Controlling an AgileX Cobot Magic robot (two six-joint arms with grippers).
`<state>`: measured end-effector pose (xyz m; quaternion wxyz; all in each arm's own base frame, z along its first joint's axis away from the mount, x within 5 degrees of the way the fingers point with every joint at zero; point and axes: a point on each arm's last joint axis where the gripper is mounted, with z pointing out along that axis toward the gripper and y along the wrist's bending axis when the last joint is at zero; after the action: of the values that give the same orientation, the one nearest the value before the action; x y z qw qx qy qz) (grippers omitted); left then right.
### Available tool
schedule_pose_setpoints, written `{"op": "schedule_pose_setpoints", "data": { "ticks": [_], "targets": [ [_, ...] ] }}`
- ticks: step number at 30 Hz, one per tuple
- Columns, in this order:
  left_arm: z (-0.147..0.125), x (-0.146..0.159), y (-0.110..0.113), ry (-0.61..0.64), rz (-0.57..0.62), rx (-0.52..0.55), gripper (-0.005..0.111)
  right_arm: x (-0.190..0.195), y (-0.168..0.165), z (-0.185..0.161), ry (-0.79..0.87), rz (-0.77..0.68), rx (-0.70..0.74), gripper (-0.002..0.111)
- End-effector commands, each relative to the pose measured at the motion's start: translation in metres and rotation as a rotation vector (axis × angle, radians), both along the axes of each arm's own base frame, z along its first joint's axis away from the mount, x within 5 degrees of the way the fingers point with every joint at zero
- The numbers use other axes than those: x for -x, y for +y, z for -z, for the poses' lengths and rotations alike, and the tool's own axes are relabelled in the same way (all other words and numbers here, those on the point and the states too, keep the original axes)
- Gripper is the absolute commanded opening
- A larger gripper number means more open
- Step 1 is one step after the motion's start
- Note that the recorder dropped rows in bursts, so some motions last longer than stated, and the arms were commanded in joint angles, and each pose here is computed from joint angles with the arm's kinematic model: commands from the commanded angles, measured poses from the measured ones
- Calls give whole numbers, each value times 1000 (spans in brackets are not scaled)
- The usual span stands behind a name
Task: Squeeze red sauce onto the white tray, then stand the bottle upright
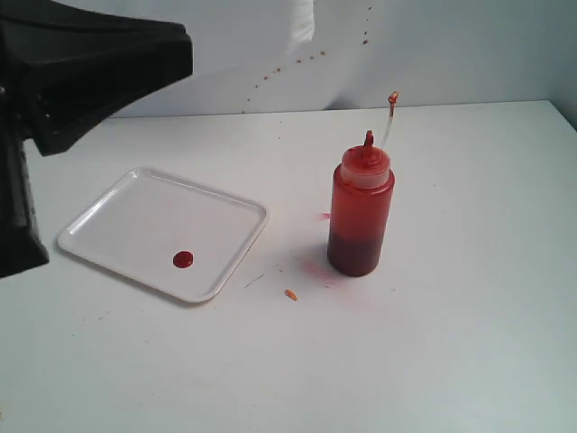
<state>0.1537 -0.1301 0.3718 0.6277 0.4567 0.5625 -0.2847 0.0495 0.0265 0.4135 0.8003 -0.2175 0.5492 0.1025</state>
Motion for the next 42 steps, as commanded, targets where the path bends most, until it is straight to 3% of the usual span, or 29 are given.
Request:
{"op": "schedule_pose_setpoints", "data": {
  "ticks": [1, 17, 20, 24, 27, 32, 37, 39, 42],
  "targets": [
    [-10, 7, 7, -29, -54, 26, 0, 1, -1, 1, 24, 0, 0, 0],
    [-11, 12, 7, -50, -23, 19, 0, 1, -1, 1, 25, -1, -2, 0],
    [-13, 16, 14, -38, -89, 13, 0, 1, -1, 1, 25, -1, -2, 0],
    [-2, 35, 33, 137, -225, 144, 0, 1, -1, 1, 24, -1, -3, 0],
    [9, 57, 55, 180, -357, 276, 0, 1, -1, 1, 24, -1, -3, 0],
    [19, 106, 88, 86, -429, 471, 0, 1, -1, 1, 24, -1, -3, 0],
    [16, 150, 109, -58, -390, 614, 0, 1, -1, 1, 24, -1, -3, 0],
    [16, 163, 114, -98, -370, 657, 0, 1, -1, 1, 24, -1, -3, 0],
    [18, 160, 116, -45, -378, 714, 0, 1, -1, 1, 26, -1, -2, 0]
  ]
}}
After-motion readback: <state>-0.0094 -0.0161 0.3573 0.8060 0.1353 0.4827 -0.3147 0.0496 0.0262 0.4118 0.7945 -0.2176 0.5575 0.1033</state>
